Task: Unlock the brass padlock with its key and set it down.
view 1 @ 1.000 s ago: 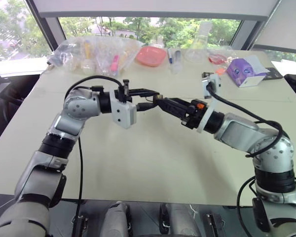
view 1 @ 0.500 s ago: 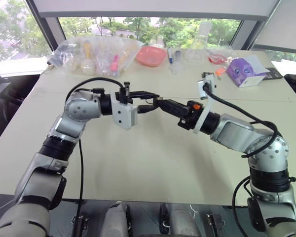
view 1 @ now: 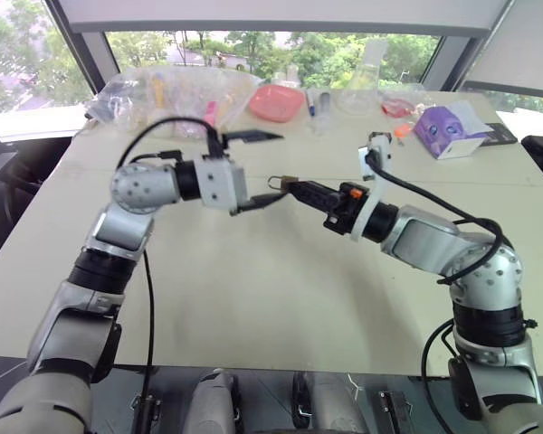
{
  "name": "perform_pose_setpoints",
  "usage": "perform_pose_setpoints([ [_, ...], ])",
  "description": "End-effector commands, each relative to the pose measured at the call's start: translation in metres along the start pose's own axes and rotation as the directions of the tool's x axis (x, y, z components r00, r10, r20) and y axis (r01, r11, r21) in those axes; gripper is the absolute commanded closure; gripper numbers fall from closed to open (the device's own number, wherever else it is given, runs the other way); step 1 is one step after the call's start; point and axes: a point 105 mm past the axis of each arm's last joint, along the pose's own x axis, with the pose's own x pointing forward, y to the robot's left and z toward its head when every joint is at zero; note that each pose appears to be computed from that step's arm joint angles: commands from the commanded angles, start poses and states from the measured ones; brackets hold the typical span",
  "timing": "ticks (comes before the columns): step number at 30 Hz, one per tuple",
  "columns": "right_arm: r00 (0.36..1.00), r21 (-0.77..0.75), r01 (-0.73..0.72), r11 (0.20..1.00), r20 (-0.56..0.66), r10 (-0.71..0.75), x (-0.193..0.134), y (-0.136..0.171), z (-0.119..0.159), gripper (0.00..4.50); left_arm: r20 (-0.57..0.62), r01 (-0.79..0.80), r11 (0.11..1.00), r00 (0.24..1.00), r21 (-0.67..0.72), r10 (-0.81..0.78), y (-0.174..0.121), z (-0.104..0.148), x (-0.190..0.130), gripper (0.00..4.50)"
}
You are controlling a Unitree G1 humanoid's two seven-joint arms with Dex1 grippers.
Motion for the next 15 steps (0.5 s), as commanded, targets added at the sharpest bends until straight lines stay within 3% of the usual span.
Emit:
perform_pose_setpoints([
  [1, 0.998, -0.039, -0.029, 0.999, 0.053, 0.031, -0.005, 0.004, 0.016, 4.5, -0.002, -0.015, 0.932, 1.0, -0.361, 0.015, 0.004, 0.004, -0.013, 0.07],
  [5, 0.997, -0.047, -0.034, 0.998, 0.067, 0.038, -0.005, 0.003, 0.022, 4.5, 0.006, 0.018, 0.851, 1.0, -0.525, -0.018, -0.011, 0.007, -0.017, 0.07],
  [12, 0.996, -0.053, -0.032, 0.998, 0.082, 0.036, -0.007, 0.0, 0.028, 4.5, -0.012, -0.012, 0.799, 1.0, -0.602, 0.007, -0.016, 0.007, -0.025, 0.07],
  [15, 0.995, -0.056, -0.057, 0.997, 0.081, 0.061, -0.007, 0.004, 0.029, 4.5, -0.042, -0.098, 0.795, 0.995, -0.599, 0.091, -0.004, -0.002, -0.024, 0.07],
])
